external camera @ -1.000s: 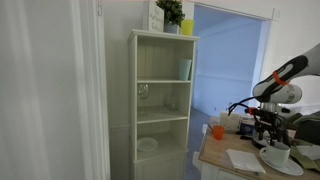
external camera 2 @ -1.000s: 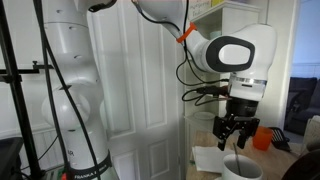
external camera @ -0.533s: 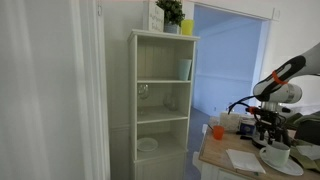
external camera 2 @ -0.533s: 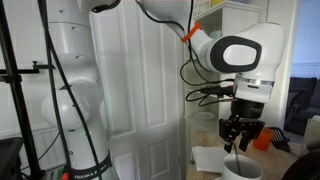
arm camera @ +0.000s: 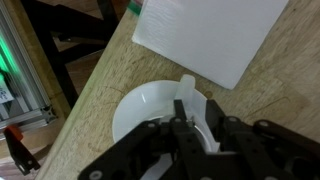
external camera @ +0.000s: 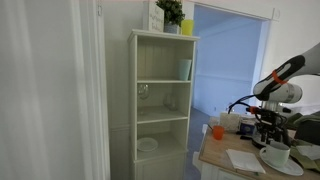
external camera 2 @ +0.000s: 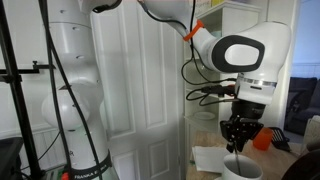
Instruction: Take the spoon out of the teacup and put it on the paper towel
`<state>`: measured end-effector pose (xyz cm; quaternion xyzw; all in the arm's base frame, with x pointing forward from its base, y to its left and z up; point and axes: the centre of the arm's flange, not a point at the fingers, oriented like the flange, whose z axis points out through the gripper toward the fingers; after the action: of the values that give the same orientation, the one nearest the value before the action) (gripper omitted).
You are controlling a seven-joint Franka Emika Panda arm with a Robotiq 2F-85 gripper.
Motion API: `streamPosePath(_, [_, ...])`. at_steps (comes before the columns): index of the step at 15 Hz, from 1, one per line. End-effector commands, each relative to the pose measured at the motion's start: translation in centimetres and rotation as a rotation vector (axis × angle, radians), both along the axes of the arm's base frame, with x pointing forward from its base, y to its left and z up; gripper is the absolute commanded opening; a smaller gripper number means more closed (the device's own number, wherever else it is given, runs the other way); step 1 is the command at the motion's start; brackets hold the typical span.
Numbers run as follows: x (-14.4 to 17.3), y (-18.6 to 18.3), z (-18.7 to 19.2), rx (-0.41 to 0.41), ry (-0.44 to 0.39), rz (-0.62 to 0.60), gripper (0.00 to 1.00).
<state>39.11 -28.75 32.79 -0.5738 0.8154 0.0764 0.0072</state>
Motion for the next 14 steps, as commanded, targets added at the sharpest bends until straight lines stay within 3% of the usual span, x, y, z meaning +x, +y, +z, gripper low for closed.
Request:
streamPosePath(1, [0.1, -0.7, 0.3, 0.034, -0.007, 0.002, 0.05])
streamPosePath(2, [0.1, -0.8, 0.4, 0.034, -0.005, -0.001, 0.0])
streamPosePath(14, [-1.2, -1.6, 2.9, 0.05, 0.012, -0.03, 0.01])
